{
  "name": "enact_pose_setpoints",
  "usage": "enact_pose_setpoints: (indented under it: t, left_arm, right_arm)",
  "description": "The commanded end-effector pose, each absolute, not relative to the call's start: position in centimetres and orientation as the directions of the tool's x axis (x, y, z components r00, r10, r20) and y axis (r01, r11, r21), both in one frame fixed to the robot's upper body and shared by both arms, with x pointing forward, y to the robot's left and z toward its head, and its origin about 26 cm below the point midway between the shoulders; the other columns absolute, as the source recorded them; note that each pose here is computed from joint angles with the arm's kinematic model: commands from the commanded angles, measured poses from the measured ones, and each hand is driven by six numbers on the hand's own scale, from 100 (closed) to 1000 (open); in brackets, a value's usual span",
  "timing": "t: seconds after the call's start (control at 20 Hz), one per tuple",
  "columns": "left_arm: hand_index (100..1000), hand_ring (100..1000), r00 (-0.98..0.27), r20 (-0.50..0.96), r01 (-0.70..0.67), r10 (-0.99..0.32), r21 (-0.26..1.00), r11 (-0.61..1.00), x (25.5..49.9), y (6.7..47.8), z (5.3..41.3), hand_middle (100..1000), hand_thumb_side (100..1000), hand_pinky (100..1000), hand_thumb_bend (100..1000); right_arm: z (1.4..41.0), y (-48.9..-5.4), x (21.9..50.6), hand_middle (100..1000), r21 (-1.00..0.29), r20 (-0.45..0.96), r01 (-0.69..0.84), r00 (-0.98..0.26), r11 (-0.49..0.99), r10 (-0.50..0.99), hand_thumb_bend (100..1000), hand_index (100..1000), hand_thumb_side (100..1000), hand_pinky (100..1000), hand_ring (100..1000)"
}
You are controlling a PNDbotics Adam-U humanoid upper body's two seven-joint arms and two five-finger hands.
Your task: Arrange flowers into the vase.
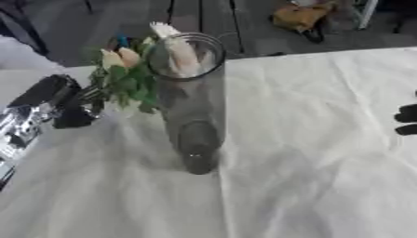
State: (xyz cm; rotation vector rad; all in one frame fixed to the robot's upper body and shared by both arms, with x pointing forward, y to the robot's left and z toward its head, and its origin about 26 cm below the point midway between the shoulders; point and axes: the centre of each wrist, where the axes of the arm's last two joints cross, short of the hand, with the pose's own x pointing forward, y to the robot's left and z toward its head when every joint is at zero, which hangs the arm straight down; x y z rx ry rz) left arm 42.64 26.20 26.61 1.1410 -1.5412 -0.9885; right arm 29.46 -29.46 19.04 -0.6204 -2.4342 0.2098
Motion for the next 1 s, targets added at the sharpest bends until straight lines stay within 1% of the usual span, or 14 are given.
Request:
enact_pose_setpoints:
  t: [0.05, 0.3, 0.45, 0.6, 0.8, 1.0]
  left_arm:
    - [100, 100, -0.114, 0.248, -0.303, -0.962, 0.914, 0.271, 41.7, 27.1, 29.9, 100, 451, 100, 100]
    - [100, 100, -0.122, 0.3, -0.346, -0.946, 0.881, 0.324, 41.2, 27.1, 30.9, 100, 451, 100, 100]
    - [100, 100, -0.176, 0.383, -0.47, -0.907, 0.776, 0.42, 40.0, 26.9, 34.0, 100, 445, 100, 100]
    - [100, 100, -0.233, 0.441, -0.543, -0.867, 0.681, 0.492, 38.9, 26.5, 35.6, 100, 443, 100, 100]
    - [100, 100, -0.317, 0.487, -0.599, -0.814, 0.562, 0.57, 37.9, 25.7, 37.1, 100, 448, 100, 100]
    - [100, 100, -0.404, 0.534, -0.605, -0.743, 0.453, 0.655, 37.3, 25.0, 38.3, 100, 465, 100, 103]
  right_arm:
    - [19.8, -29.7, 29.2, 614, -0.289, 0.499, 0.391, -0.718, 0.874, 0.486, 100, 818, 1000, 569, 646]
    - [19.9, -29.8, 29.2, 615, -0.289, 0.497, 0.391, -0.719, 0.874, 0.486, 100, 818, 1000, 570, 646]
    - [19.8, -29.8, 29.1, 615, -0.291, 0.498, 0.392, -0.717, 0.873, 0.487, 100, 818, 1000, 571, 648]
    - [19.8, -29.9, 29.1, 616, -0.291, 0.498, 0.387, -0.72, 0.875, 0.484, 100, 818, 1000, 571, 649]
    - [19.8, -29.9, 29.1, 616, -0.292, 0.499, 0.381, -0.722, 0.877, 0.479, 100, 818, 1000, 572, 650]
    - [19.6, -30.0, 29.0, 616, -0.295, 0.505, 0.377, -0.719, 0.878, 0.478, 100, 817, 1000, 572, 650]
